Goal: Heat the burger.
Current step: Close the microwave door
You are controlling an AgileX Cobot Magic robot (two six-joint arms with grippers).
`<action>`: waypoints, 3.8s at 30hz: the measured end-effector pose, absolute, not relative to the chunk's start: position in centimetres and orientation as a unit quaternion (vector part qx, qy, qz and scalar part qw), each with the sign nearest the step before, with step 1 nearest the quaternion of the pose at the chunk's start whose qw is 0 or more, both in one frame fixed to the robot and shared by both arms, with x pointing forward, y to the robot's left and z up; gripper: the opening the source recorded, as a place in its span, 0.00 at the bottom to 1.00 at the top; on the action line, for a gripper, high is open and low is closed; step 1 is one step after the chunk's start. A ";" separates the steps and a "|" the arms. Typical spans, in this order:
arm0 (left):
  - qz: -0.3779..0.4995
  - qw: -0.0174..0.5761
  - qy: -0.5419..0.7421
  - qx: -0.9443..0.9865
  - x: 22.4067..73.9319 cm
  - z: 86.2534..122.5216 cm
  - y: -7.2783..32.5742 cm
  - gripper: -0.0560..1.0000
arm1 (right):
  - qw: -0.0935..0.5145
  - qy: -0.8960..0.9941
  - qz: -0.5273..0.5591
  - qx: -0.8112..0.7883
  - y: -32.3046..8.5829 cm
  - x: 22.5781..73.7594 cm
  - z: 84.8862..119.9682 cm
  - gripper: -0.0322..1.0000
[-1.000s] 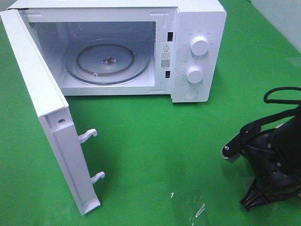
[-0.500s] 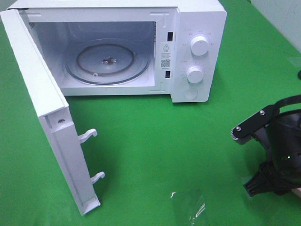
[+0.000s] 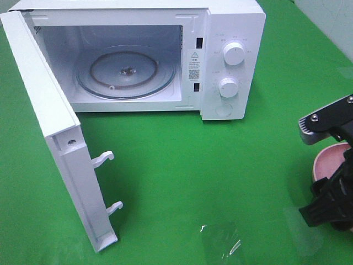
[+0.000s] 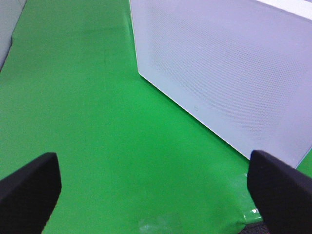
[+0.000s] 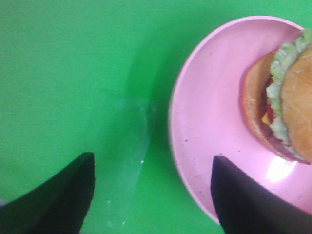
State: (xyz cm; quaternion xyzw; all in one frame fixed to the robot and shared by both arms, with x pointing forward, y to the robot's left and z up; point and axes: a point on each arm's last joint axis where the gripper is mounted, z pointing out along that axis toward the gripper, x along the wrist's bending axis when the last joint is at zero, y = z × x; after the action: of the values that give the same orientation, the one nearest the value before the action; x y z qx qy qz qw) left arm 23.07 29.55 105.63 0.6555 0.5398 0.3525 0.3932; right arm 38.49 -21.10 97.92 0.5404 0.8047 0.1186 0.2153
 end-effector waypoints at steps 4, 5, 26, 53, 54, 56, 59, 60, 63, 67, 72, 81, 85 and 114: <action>0.352 0.393 0.540 0.656 23.1 105.6 29.6 0.96 | 0.161 0.830 0.152 0.512 -21.9 35.7 100.3 0.73; 0.352 0.393 0.540 0.656 23.1 105.6 29.6 0.96 | 0.161 0.830 0.152 0.512 -21.9 35.7 100.3 0.73; 0.352 0.393 0.540 0.656 23.1 105.6 29.6 0.96 | 0.224 0.790 0.311 0.478 -27.2 29.9 104.7 0.74; 0.352 0.393 0.540 0.656 23.1 105.6 29.6 0.96 | 0.401 0.604 0.392 0.566 -30.6 23.8 105.9 0.74; 0.352 0.393 0.540 0.656 23.1 105.6 29.6 0.96 | 0.402 0.603 0.391 0.567 -30.6 23.8 105.9 0.74; 0.352 0.393 0.540 0.656 23.1 105.6 29.6 0.96 | 0.402 0.603 0.391 0.567 -30.6 23.8 105.9 0.74; 0.352 0.393 0.540 0.656 23.1 105.6 29.6 0.96 | 0.401 0.602 0.392 0.569 -30.6 23.8 105.9 0.74; 0.352 0.393 0.540 0.656 23.1 105.6 29.6 0.96 | 0.401 0.602 0.392 0.569 -30.6 23.8 105.9 0.74; 0.352 0.393 0.540 0.656 23.1 105.6 29.6 0.96 | 0.400 0.600 0.394 0.571 -30.6 23.8 105.9 0.74; 0.352 0.393 0.540 0.656 23.1 105.6 29.6 0.96 | 0.398 0.599 0.395 0.571 -30.6 23.8 105.9 0.74; 0.352 0.393 0.540 0.656 23.1 105.6 29.6 0.96 | 0.397 0.597 0.396 0.573 -30.6 23.8 105.9 0.74; 0.352 0.393 0.540 0.656 23.1 105.6 29.6 0.96 | 0.396 0.596 0.397 0.575 -30.6 23.8 105.9 0.74; 0.352 0.393 0.540 0.656 23.1 105.6 29.6 0.96 | 0.396 0.596 0.397 0.575 -30.6 23.8 105.9 0.74; 0.347 0.393 0.541 0.657 23.2 105.8 29.5 0.96 | 0.396 0.596 0.397 0.575 -30.6 23.8 105.9 0.74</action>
State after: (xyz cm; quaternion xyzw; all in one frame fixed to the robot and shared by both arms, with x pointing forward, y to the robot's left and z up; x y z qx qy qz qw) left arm 23.22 29.48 105.81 0.6572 0.5412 0.3469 0.3934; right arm 23.77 -30.63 105.88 0.5752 0.5955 0.3973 0.3958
